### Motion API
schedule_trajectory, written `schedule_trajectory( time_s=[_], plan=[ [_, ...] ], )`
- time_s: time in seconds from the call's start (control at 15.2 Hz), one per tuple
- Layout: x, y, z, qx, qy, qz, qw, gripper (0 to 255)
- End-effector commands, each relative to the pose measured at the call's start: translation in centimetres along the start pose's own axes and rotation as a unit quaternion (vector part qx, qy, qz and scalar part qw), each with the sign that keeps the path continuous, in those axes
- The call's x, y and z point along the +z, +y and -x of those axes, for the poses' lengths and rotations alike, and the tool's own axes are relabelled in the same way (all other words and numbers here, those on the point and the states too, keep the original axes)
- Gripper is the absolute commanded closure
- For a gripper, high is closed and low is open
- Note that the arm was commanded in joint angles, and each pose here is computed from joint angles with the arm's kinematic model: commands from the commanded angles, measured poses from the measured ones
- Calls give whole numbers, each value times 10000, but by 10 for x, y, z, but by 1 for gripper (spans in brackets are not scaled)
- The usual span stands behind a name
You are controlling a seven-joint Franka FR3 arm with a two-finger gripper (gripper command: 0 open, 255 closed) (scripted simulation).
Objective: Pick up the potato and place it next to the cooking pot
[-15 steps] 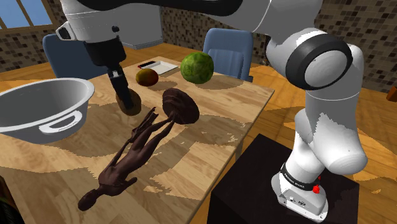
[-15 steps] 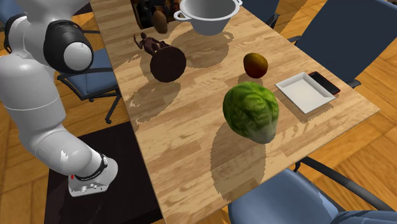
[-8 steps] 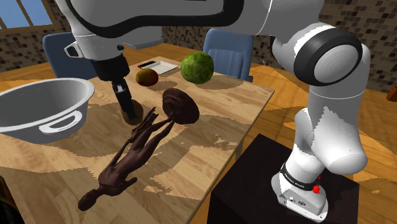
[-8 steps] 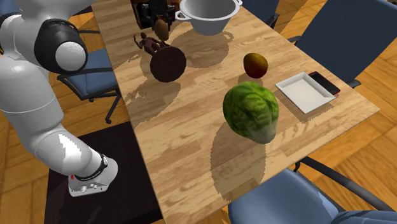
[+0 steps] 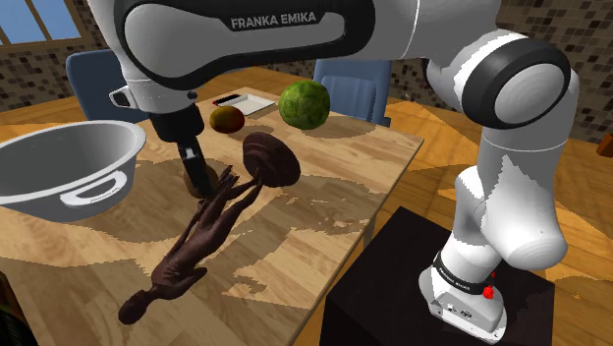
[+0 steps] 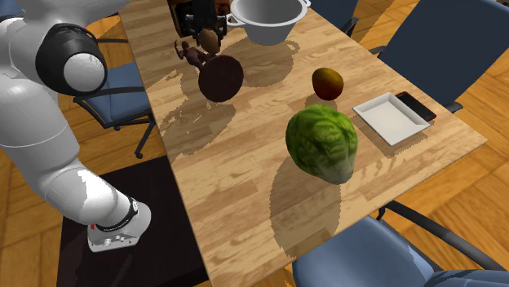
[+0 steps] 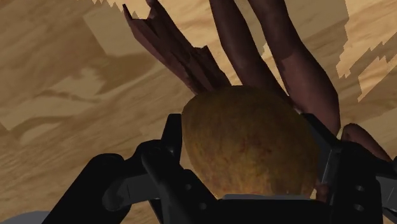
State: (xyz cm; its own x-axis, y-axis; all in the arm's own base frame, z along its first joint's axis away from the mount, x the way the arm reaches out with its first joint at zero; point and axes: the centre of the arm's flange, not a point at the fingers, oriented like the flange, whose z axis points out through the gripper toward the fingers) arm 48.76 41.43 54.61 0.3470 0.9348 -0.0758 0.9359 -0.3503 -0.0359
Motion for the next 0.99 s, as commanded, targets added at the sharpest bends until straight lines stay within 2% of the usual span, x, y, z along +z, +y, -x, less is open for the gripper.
schedule_trajectory(
  time_s=[0.0,0.73,0.92],
  plan=[
    [22,-1,-2,-1,-92,-55,9999,255],
    [79,1,-6,-1,-92,-55,9999,255],
    [84,2,-7,-1,-92,-55,9999,255]
  ],
)
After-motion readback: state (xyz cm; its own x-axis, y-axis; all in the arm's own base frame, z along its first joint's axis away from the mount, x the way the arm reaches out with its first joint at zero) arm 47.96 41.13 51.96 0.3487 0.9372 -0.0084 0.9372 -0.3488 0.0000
